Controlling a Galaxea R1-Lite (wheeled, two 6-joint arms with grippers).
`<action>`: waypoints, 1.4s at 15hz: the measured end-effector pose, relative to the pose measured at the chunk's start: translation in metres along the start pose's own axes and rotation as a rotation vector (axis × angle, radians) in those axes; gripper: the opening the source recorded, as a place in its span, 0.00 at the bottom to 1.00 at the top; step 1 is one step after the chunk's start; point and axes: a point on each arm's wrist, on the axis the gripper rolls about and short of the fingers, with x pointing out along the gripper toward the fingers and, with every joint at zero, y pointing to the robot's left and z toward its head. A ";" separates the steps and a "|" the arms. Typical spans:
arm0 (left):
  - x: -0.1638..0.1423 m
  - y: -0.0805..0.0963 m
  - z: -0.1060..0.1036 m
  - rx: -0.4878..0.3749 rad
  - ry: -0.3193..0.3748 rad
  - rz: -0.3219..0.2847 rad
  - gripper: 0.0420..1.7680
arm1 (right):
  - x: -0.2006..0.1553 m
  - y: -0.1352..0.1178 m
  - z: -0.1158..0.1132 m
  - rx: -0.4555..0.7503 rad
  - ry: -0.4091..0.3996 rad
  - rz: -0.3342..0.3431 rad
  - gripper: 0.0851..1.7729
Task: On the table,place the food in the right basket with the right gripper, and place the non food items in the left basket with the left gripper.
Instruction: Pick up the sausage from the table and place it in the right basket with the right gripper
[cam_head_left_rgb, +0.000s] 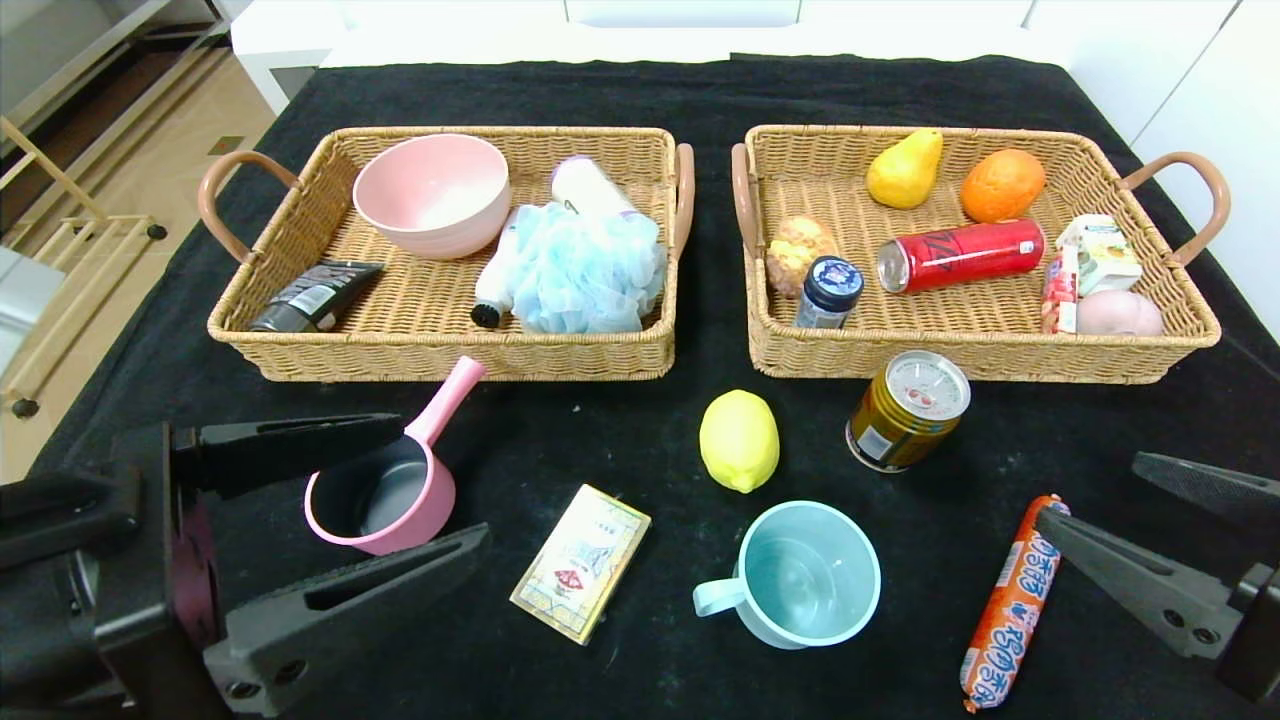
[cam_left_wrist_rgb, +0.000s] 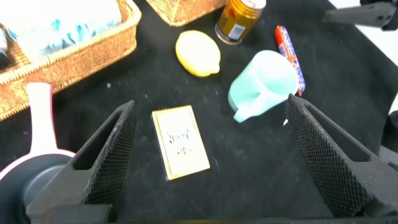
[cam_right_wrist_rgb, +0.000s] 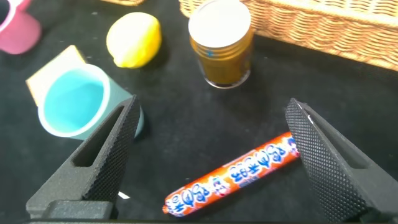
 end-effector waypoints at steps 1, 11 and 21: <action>0.000 0.000 -0.002 0.000 0.002 0.007 0.97 | 0.001 0.000 0.000 -0.007 0.002 -0.017 0.96; -0.003 0.001 -0.003 0.004 -0.003 0.065 0.97 | 0.007 -0.005 0.012 0.081 0.221 -0.225 0.96; -0.005 0.001 -0.001 0.008 -0.012 0.092 0.97 | 0.051 -0.002 0.007 0.477 0.496 -0.493 0.96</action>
